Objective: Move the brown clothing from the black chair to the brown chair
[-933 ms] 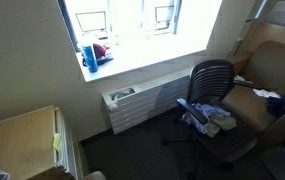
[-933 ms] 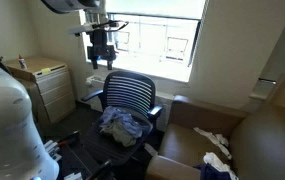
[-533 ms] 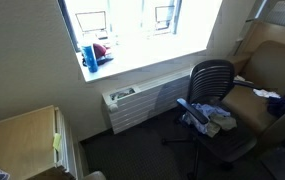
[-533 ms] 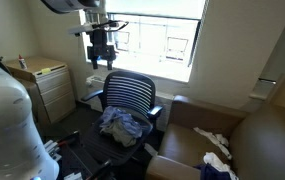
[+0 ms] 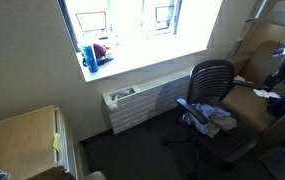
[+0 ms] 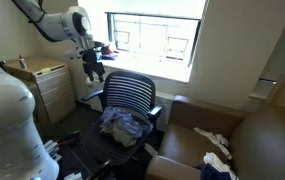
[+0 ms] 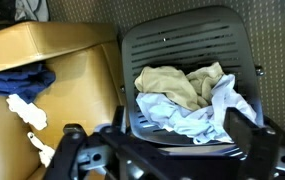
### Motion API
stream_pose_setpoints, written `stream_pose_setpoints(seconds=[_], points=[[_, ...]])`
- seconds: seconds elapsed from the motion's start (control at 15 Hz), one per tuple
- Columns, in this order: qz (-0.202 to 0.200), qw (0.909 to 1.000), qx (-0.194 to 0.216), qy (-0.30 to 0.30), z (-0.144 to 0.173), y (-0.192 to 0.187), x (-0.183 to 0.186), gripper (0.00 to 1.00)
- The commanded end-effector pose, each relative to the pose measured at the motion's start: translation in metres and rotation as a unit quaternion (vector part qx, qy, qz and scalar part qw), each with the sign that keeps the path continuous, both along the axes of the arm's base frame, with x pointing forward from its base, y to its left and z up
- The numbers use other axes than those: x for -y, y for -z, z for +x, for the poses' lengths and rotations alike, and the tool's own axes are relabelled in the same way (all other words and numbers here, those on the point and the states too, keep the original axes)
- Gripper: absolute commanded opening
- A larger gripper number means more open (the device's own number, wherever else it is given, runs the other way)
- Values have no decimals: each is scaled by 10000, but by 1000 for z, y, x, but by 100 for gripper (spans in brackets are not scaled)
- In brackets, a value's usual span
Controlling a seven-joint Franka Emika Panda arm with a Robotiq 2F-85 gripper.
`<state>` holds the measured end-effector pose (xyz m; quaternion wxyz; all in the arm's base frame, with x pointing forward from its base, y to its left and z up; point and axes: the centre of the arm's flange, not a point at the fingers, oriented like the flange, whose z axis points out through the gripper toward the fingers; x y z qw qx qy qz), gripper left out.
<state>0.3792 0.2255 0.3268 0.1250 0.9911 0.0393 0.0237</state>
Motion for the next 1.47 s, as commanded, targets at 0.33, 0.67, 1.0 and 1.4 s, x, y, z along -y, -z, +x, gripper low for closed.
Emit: stream_pose_setpoints(seconds=[0.33,0.67,1.0,1.4], points=[[-556,9980,128,262,11,67,6,100],[-604,9921,792,758,23,140,44,100],[391,9884,173,1457,65,200,0,100],[682,9833,-307,1659,57,223,-29,100]])
